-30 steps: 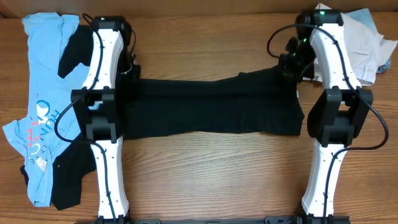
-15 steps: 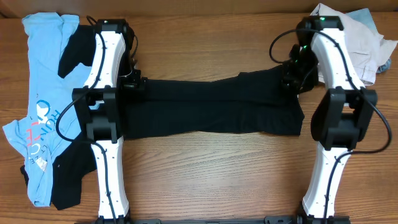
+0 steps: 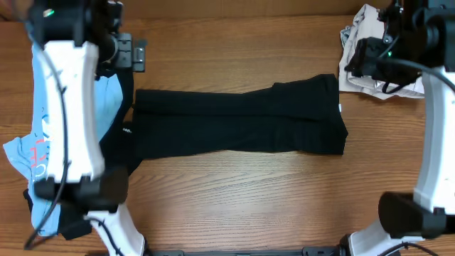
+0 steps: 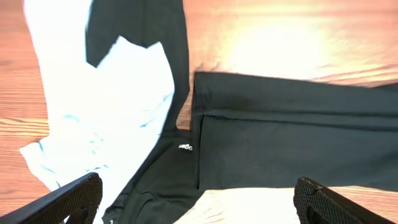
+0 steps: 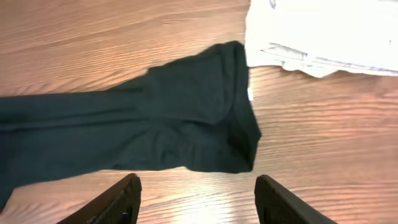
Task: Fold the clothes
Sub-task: 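Move both grippers to the ends of the folded shirt strip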
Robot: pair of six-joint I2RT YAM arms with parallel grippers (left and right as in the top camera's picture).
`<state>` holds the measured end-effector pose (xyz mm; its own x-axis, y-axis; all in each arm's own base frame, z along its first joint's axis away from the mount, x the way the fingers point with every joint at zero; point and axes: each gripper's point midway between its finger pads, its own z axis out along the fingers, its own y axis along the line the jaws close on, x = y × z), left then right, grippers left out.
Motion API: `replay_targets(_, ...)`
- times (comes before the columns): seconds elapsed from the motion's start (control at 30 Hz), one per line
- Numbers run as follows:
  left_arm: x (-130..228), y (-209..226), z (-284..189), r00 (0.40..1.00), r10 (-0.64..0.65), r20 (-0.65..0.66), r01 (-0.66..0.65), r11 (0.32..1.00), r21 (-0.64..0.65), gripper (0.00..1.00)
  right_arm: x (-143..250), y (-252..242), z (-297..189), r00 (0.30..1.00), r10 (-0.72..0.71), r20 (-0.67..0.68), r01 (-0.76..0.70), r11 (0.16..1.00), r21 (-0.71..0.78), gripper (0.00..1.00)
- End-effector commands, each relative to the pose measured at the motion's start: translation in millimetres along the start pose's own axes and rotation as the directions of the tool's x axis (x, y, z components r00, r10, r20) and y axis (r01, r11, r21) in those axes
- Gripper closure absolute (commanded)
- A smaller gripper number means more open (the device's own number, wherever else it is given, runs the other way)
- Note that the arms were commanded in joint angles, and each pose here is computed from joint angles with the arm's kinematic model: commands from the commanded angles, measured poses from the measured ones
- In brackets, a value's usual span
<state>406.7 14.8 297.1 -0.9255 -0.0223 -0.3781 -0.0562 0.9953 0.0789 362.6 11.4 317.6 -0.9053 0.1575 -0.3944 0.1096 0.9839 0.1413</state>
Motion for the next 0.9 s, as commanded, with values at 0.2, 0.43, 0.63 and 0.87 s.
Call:
replay_targets(0.2, 45.5, -15.8, 57.3, 0.984, -0.039, -0.172, 0.050, 0.997, 0.065, 0.00, 25.4, 43.8, 25.6, 0.989, -0.107, -0.105, 0.101, 0.993, -0.058, 0.38)
replay_targets(0.43, 71.8, -24.1, 139.1, 0.968, -0.077, -0.238, 0.109, 0.986, 0.125, 0.00, 40.0, 45.1, 40.1, 0.978, -0.117, -0.172, 0.109, 0.993, -0.054, 0.38)
replay_targets(0.63, 114.4, -3.7, 177.8, 0.933, -0.133, -0.335, 0.173, 0.981, 0.092, 0.00, 40.3, 44.7, 45.8, 0.977, -0.117, -0.177, 0.109, 0.993, -0.053, 0.38)
replay_targets(0.87, 153.0, 20.3, 211.5, 0.892, -0.235, -0.386, 0.285, 0.955, 0.079, 0.41, 35.9, 45.8, 46.7, 0.980, -0.118, -0.159, 0.110, 0.992, -0.056, 0.37)
